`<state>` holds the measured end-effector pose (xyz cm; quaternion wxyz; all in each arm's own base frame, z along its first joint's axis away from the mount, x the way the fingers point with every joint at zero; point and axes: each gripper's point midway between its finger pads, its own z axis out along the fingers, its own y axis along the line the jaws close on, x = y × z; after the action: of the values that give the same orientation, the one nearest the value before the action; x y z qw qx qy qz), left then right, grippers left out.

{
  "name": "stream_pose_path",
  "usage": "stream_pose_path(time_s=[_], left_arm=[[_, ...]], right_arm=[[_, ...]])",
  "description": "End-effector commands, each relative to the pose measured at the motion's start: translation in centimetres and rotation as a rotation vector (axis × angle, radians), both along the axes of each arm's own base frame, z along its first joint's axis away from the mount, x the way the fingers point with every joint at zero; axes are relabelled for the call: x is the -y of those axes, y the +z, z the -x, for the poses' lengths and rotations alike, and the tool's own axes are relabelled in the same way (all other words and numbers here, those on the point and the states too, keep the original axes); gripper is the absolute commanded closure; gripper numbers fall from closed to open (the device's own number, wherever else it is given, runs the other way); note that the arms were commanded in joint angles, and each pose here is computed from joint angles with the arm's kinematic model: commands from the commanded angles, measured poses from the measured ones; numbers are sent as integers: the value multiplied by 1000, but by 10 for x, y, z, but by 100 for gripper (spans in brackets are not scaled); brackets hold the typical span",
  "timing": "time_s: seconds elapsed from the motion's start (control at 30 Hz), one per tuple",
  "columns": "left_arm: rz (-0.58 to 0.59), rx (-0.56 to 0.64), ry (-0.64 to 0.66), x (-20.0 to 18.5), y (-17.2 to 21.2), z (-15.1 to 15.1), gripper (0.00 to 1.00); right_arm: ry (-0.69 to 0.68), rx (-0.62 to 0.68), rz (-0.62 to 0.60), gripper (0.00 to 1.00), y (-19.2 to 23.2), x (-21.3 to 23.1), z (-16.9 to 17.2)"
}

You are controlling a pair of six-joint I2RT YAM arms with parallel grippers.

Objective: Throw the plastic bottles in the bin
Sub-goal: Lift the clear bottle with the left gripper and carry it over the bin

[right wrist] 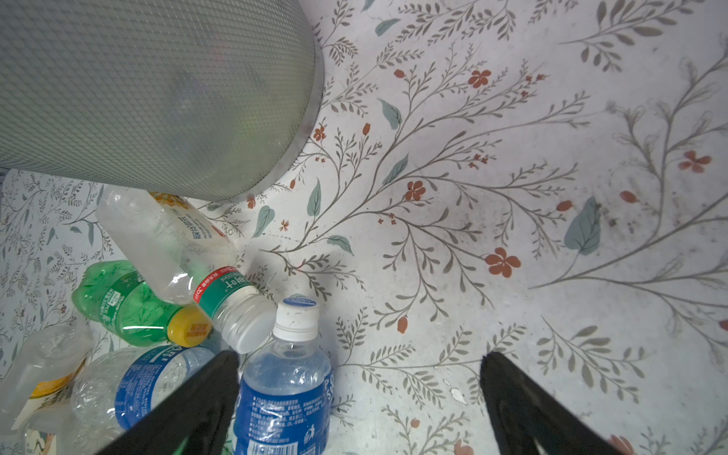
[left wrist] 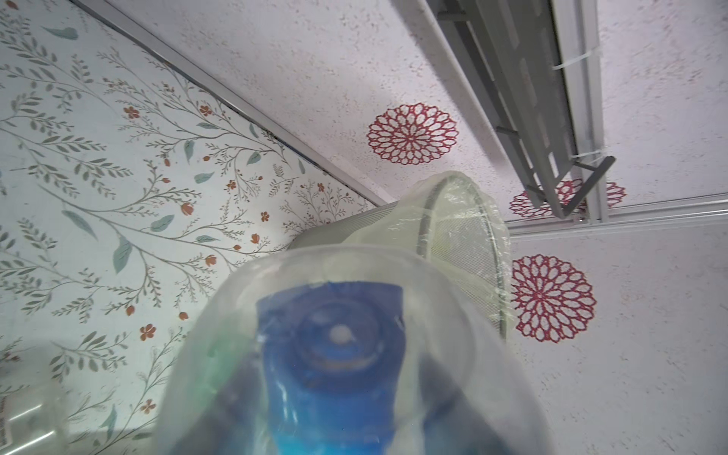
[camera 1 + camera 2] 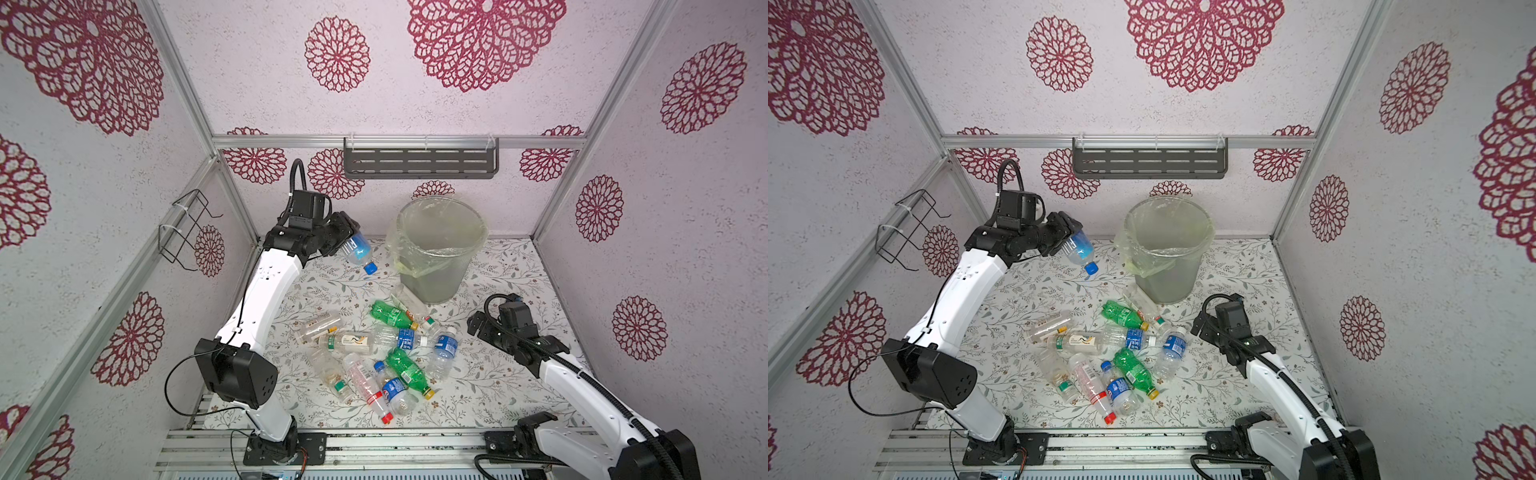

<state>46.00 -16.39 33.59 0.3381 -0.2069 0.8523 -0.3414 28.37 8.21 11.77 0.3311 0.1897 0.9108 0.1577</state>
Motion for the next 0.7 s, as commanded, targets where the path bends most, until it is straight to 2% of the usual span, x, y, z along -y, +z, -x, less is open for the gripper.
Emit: stream_pose_path(time_s=[0.0,0.17,0.5,0.67], left_arm=[[95,129,-45,14,42,-2,38],[197,202,-102,27,65,10,38],[147,287,-42,17,61,35,37],[123,280,-75,32,65,34,38]], right_arm=[[-31,19,-13,1,5,4,0],[-32,38,-32,1,8,2,-2],[-35,42,-38,1,7,1,-4],[-35,38,-39,1,6,1,-3]])
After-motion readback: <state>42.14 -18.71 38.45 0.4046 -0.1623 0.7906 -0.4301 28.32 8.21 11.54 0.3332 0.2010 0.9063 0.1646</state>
